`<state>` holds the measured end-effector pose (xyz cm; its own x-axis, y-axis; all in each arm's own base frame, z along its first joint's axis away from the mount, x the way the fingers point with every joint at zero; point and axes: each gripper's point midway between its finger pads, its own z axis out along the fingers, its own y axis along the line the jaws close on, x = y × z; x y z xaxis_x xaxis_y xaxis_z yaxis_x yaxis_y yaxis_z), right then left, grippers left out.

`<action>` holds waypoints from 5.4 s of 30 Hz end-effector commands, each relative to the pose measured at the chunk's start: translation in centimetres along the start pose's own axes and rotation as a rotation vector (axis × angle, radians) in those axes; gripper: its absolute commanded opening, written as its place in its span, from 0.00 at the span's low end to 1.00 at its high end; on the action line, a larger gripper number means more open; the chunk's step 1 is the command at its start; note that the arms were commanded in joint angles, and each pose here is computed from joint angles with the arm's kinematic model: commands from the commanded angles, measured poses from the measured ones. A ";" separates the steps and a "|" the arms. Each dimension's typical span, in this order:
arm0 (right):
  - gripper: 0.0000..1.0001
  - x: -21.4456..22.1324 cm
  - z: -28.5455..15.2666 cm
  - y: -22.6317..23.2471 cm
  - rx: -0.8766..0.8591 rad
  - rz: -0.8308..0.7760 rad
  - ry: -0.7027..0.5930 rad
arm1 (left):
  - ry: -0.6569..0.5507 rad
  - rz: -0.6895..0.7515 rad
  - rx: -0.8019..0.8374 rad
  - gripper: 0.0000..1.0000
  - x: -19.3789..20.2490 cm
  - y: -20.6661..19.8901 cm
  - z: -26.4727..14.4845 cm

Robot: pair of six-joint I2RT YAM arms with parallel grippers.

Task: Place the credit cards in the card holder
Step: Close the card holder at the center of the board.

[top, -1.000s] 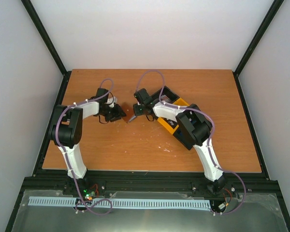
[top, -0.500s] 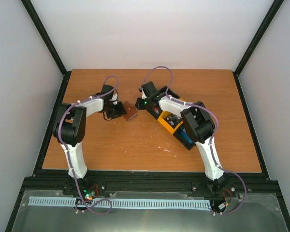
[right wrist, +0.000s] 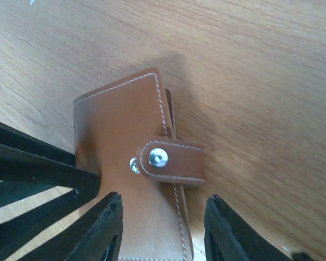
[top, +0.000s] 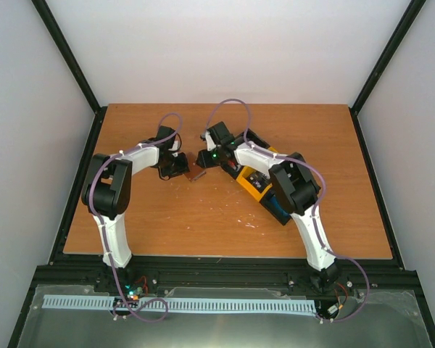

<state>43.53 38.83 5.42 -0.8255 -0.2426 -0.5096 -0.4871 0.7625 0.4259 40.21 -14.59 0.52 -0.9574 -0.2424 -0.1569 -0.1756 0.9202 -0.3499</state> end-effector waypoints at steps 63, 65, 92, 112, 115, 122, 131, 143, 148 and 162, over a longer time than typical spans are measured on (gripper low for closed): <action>0.47 10.6 -7.6 3.0 0.406 0.214 0.234 | 0.268 -0.198 0.051 0.35 18.6 5.1 1.3; 0.46 10.2 -7.1 3.2 0.416 0.205 0.235 | 0.274 -0.205 0.020 0.33 18.9 5.7 1.7; 0.23 11.4 -5.4 1.4 0.637 0.235 0.290 | 0.281 -0.187 -0.141 0.29 20.8 9.0 3.2; 0.03 10.1 -7.3 2.1 0.640 0.227 0.229 | 0.291 -0.170 -0.104 0.32 20.5 8.2 3.4; 0.03 9.6 -7.0 3.0 0.589 0.206 0.219 | 0.298 -0.175 -0.085 0.32 20.6 7.9 3.5; 0.03 9.7 -5.9 4.0 0.510 0.191 0.239 | 0.307 -0.184 -0.067 0.31 20.6 7.5 3.8; 0.03 10.0 -4.4 5.5 0.386 0.191 0.239 | 0.316 -0.188 -0.060 0.28 20.9 7.5 3.9; 0.03 10.0 -4.6 3.9 0.462 0.225 0.207 | 0.315 -0.182 -0.059 0.28 20.9 7.6 3.8; 0.05 9.6 -4.8 3.5 0.487 0.238 0.184 | 0.314 -0.176 -0.058 0.28 20.9 7.6 3.8; 0.20 8.8 -4.8 4.5 0.443 0.249 0.163 | 0.318 -0.172 -0.061 0.27 20.9 7.6 3.9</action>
<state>32.23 36.05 3.96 -0.9646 -0.1119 -0.2387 -0.1357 0.9870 0.0860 30.52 -20.60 0.68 -0.9596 -0.2610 -0.1054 -0.1174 0.7115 -0.6929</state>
